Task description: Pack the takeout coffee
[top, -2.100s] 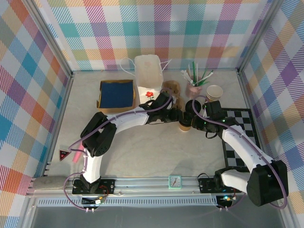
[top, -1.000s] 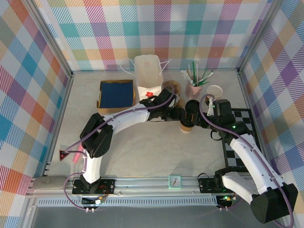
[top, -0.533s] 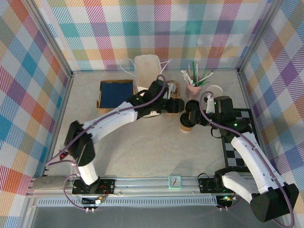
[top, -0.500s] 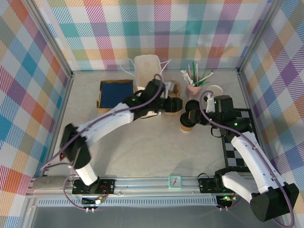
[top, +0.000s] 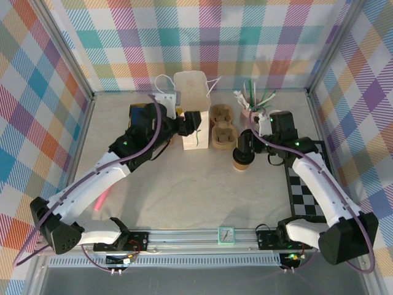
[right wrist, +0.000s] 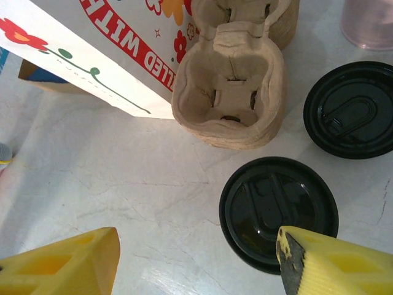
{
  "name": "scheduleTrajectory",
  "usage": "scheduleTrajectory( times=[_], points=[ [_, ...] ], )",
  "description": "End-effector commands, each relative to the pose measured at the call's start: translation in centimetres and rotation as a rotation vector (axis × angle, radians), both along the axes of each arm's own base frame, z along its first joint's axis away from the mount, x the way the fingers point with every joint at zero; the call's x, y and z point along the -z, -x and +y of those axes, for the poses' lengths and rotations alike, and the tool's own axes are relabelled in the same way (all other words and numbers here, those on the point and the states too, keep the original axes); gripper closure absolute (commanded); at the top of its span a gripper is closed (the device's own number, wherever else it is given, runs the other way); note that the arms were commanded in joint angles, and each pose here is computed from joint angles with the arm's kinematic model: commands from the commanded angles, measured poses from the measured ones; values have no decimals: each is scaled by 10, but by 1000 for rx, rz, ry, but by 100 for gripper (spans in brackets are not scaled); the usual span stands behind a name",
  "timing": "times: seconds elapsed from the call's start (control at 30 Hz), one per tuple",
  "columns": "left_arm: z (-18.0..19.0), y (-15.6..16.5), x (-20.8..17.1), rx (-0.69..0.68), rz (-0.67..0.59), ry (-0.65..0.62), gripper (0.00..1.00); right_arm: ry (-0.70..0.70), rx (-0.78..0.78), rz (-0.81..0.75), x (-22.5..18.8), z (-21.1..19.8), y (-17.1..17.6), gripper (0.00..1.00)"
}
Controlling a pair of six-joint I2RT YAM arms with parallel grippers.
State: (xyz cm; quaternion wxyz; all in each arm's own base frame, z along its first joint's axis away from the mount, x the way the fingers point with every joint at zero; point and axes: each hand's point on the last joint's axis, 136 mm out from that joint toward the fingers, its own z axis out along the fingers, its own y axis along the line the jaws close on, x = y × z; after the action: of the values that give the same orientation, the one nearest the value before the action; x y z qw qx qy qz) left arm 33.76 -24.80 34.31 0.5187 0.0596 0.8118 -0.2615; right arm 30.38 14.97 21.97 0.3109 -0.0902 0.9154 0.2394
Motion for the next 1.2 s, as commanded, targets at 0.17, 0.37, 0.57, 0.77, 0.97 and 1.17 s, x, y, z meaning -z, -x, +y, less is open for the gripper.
scheduleTrajectory(
  times=[0.17, 0.37, 0.57, 0.77, 0.97, 1.17],
  points=[
    [95, -32, 30, -206, 204, 311, 29, 115, -201, -37, -1, 39, -6, 31],
    [132, -38, 34, -241, 294, 435, 30, 203, -556, -269, 12, 70, -6, 32],
    [150, -32, 45, -272, 324, 462, 30, 281, -698, -301, 25, 79, -16, 34],
    [161, -25, 42, -274, 317, 461, 30, 389, -784, -271, 45, 86, -26, 35],
    [162, -21, 48, -250, 350, 496, 30, 460, -836, -236, 64, 94, -35, 39],
    [163, -17, 51, -246, 352, 486, 30, 520, -860, -205, 82, 100, -46, 44]
  ],
)
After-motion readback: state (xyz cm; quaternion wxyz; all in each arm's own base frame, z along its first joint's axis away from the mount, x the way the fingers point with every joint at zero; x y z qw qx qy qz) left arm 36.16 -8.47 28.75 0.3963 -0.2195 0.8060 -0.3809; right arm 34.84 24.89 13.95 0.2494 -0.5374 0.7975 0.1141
